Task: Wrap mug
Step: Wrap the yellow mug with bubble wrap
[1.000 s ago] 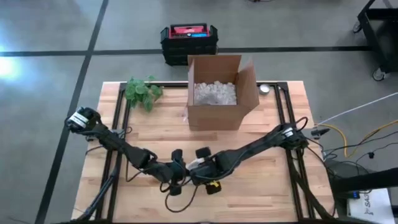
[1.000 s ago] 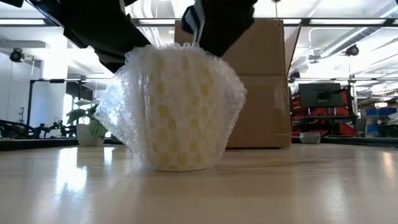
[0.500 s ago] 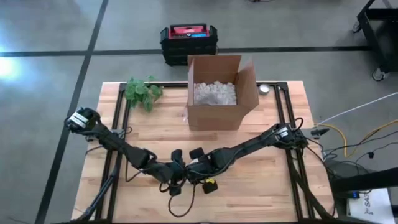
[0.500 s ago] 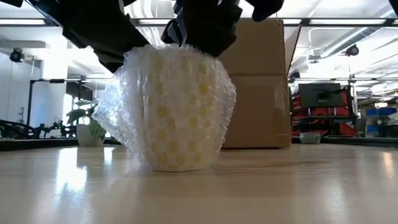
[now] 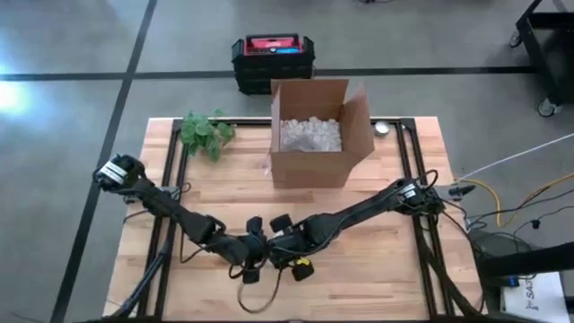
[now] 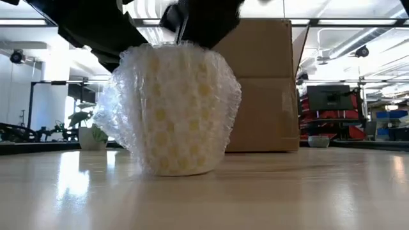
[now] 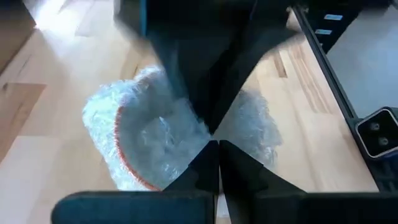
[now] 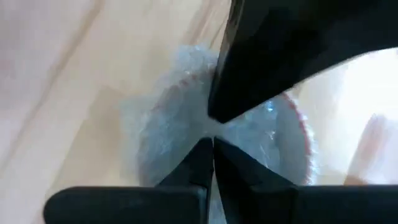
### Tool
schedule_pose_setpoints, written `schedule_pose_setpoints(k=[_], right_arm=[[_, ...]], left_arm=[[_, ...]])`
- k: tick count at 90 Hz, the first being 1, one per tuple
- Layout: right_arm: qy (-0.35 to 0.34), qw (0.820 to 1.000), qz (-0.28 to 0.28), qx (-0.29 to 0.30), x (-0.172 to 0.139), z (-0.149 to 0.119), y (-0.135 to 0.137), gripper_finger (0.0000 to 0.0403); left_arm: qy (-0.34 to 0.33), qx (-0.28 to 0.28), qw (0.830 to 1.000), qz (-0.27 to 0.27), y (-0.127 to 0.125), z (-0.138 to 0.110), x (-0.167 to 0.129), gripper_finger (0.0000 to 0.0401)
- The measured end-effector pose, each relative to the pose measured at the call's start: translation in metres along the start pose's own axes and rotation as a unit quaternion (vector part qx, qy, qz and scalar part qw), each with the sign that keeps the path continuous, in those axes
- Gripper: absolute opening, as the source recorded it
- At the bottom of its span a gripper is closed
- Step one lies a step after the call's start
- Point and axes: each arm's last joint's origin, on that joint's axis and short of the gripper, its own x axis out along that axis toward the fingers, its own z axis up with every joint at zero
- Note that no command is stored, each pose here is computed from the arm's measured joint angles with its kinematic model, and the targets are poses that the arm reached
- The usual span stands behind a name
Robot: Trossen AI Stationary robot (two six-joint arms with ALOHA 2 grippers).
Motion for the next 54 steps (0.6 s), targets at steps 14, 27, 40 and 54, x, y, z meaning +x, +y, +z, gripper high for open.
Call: schedule_pose_setpoints(k=[14, 27, 40, 54], right_arm=[[-0.004, 1.0, 0.001, 0.018, -0.02, -0.001, 0.0, 0.0002], [-0.006, 1.0, -0.005, 0.021, -0.012, 0.0, -0.001, 0.0002], [0.018, 1.0, -0.007, 0.024, 0.024, -0.007, -0.004, 0.0002], [0.052, 0.998, 0.0, 0.025, 0.053, -0.016, -0.004, 0.0002]], left_arm=[[-0.001, 0.0, 1.0, 0.001, 0.0, 0.0, 0.0, 0.0], [-0.002, -0.001, 1.0, 0.001, 0.0, 0.0, 0.0, 0.0], [-0.003, -0.001, 1.0, 0.001, 0.0, 0.0, 0.0, 0.0], [-0.005, -0.002, 1.0, -0.002, 0.0, 0.002, -0.001, 0.0]])
